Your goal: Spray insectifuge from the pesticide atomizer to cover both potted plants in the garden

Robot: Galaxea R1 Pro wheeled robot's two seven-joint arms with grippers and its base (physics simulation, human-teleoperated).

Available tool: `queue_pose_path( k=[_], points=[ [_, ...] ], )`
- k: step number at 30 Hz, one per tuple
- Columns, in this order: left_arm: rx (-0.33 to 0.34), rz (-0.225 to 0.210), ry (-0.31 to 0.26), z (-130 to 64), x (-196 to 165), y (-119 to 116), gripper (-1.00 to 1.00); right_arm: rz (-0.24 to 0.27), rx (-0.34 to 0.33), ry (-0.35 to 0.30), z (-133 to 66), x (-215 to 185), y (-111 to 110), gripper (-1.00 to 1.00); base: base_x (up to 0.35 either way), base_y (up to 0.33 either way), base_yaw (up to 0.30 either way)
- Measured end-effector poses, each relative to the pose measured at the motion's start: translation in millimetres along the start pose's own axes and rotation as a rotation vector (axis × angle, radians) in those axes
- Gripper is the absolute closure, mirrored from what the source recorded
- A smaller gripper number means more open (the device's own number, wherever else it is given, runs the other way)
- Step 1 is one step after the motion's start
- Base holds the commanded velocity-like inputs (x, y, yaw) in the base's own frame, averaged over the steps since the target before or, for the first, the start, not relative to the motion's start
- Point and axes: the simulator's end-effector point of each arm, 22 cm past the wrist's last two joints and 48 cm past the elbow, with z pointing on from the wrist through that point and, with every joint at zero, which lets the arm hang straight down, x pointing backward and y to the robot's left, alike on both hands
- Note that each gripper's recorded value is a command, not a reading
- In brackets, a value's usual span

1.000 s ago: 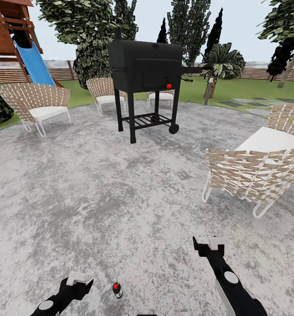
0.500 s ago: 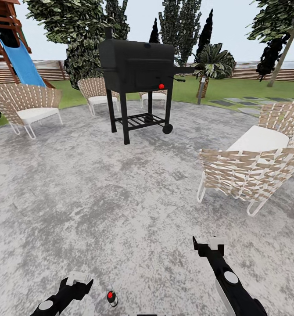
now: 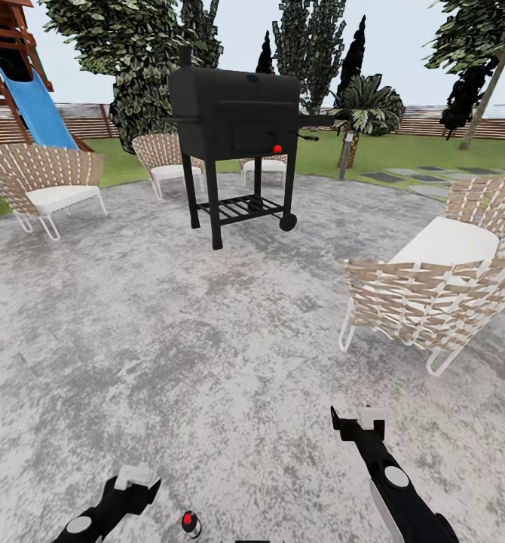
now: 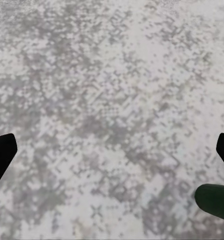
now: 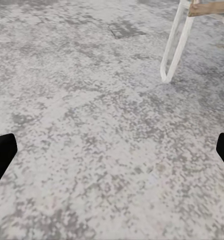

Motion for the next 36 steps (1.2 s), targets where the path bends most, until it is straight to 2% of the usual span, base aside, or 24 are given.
queue_pose_path(
  k=[9, 17, 24, 26, 29, 32, 34, 36],
  points=[
    [0.008, 0.017, -0.016, -0.3, -2, -2, -1.0, 0.001, 0.003, 0.0, -0.1, 0, -2, -1.0, 0.002, 0.0, -0.06],
    [0.024, 0.075, -0.009, 0.3, -2, -6, -1.0, 0.004, 0.008, -0.001, 0.0, 0, -4, -1.0, 0.0, 0.0, -0.265],
    [0.03, 0.093, -0.004, 6.8, 10, -9, -1.0, 0.0, 0.009, -0.059, 4.4, -17, -5, -1.0, 0.0, 0.0, -0.095],
    [0.033, 0.096, 0.0, 8.2, 12, -10, -1.0, -0.001, 0.008, -0.057, 5.6, -15, -4, -1.0, 0.0, 0.0, -0.014],
    [0.039, 0.107, 0.012, 9.9, 19, -11, -1.0, -0.004, 0.005, -0.044, 7.3, -8, -3, -1.0, 0.0, 0.0, -0.006],
    [0.055, 0.16, 0.032, 11.1, 28, -14, -1.0, -0.004, 0.006, -0.026, 8.8, 1, -4, -1.0, 0.0, 0.0, -0.002],
    [0.069, 0.203, 0.039, 12.0, 33, -17, -1.0, -0.003, 0.011, 0.017, 10.1, 11, -6, -1.0, 0.0, 0.0, 0.0],
    [0.08, 0.216, 0.044, 13.6, 37, -22, -1.0, -0.006, 0.016, 0.063, 12.6, 14, -10, -1.0, 0.0, 0.0, 0.0]
  ],
)
